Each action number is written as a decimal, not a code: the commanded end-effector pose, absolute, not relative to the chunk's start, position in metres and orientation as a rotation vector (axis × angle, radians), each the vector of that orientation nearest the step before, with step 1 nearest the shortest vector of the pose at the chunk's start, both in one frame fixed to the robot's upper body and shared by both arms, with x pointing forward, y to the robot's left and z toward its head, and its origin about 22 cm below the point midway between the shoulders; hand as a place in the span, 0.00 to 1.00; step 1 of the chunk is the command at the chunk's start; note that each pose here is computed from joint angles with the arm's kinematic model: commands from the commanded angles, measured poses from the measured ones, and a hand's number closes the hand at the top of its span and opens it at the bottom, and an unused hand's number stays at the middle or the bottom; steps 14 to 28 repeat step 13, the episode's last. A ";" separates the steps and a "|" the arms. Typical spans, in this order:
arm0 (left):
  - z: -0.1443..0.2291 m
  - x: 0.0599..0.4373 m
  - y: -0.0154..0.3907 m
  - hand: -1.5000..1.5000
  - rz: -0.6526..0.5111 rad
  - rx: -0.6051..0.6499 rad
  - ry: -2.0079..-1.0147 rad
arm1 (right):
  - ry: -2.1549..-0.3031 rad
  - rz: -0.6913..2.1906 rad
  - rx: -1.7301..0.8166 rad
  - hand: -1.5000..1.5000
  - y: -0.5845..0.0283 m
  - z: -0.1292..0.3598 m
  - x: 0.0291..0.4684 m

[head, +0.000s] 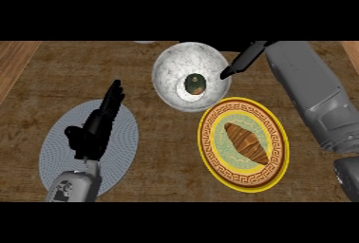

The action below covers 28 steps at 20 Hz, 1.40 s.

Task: Pick the squash from the plate and place it in the bowl

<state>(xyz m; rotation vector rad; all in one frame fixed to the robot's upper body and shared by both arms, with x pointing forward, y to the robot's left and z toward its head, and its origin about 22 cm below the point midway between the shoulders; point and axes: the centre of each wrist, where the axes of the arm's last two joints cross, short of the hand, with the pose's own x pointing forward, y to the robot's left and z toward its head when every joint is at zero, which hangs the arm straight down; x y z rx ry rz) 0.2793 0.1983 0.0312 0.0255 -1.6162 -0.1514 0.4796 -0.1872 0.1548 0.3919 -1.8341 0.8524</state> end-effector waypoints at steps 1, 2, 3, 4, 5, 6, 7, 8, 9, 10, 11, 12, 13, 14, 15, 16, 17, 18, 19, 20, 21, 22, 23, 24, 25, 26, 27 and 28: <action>0.041 0.281 0.216 0.50 -0.163 0.027 -1.607 | -1.790 0.835 0.541 0.00 -0.220 0.157 0.479; 0.044 0.289 0.195 0.50 -0.161 0.041 -1.628 | -1.789 0.828 0.551 0.00 -0.234 0.147 0.476; 0.041 0.286 0.195 0.50 -0.146 0.010 -1.616 | -1.787 0.839 0.558 0.00 -0.219 0.144 0.477; 0.038 0.283 0.201 0.50 -0.162 0.034 -1.623 | -1.784 0.851 0.561 0.00 -0.239 0.151 0.476; 0.039 0.283 0.192 0.50 -0.154 0.005 -1.648 | -1.798 0.824 0.572 0.00 -0.230 0.150 0.477; 0.034 0.284 0.207 0.50 -0.160 0.016 -1.623 | -1.787 0.834 0.585 0.00 -0.247 0.148 0.475; 0.036 0.279 0.195 0.50 -0.151 -0.007 -1.623 | -1.793 0.822 0.586 0.00 -0.256 0.144 0.472; 0.046 0.289 0.198 0.50 -0.147 0.018 -1.621 | -1.766 0.868 0.619 0.00 -0.244 0.146 0.474; 0.038 0.279 0.198 0.50 -0.151 0.034 -1.637 | -1.771 0.864 0.589 0.00 -0.264 0.158 0.474; 0.042 0.283 0.186 0.50 -0.161 0.026 -1.626 | -1.751 0.874 0.601 0.00 -0.264 0.146 0.471; 0.026 0.277 0.198 0.50 -0.146 0.011 -1.613 | -1.767 0.878 0.618 0.00 -0.256 0.142 0.471; 0.035 0.284 0.185 0.50 -0.173 0.013 -1.632 | -1.775 0.870 0.585 0.00 -0.268 0.138 0.468; 0.032 0.280 0.196 0.50 -0.178 0.004 -1.616 | -1.775 0.872 0.581 0.00 -0.256 0.139 0.470; 0.032 0.280 0.196 0.50 -0.178 0.004 -1.616 | -1.775 0.872 0.581 0.00 -0.256 0.139 0.470; 0.032 0.280 0.196 0.50 -0.178 0.004 -1.616 | -1.775 0.872 0.581 0.00 -0.256 0.139 0.470; 0.032 0.280 0.196 0.50 -0.178 0.004 -1.616 | -1.775 0.872 0.581 0.00 -0.256 0.139 0.470; 0.032 0.280 0.196 0.50 -0.178 0.004 -1.616 | -1.775 0.872 0.581 0.00 -0.256 0.139 0.470; 0.032 0.280 0.196 0.50 -0.178 0.004 -1.616 | -1.775 0.872 0.581 0.00 -0.256 0.139 0.470; 0.032 0.280 0.196 0.50 -0.178 0.004 -1.616 | -1.775 0.872 0.581 0.00 -0.256 0.139 0.470; 0.032 0.280 0.196 0.50 -0.178 0.004 -1.616 | -1.775 0.872 0.581 0.00 -0.256 0.139 0.470; 0.032 0.280 0.196 0.50 -0.178 0.004 -1.616 | -1.775 0.872 0.581 0.00 -0.256 0.139 0.470; 0.032 0.280 0.196 0.50 -0.178 0.004 -1.616 | -1.775 0.872 0.581 0.00 -0.256 0.139 0.470; 0.032 0.280 0.196 0.50 -0.178 0.004 -1.616 | -1.775 0.872 0.581 0.00 -0.256 0.139 0.470; 0.032 0.280 0.196 0.50 -0.178 0.004 -1.616 | -1.775 0.872 0.581 0.00 -0.256 0.139 0.470; 0.032 0.280 0.196 0.50 -0.178 0.004 -1.616 | -1.775 0.872 0.581 0.00 -0.256 0.139 0.470; 0.032 0.280 0.196 0.50 -0.178 0.004 -1.616 | -1.775 0.872 0.581 0.00 -0.256 0.139 0.470; 0.032 0.280 0.196 0.50 -0.178 0.004 -1.616 | -1.775 0.872 0.581 0.00 -0.256 0.139 0.470; 0.032 0.280 0.196 0.50 -0.178 0.004 -1.616 | -1.775 0.872 0.581 0.00 -0.256 0.139 0.470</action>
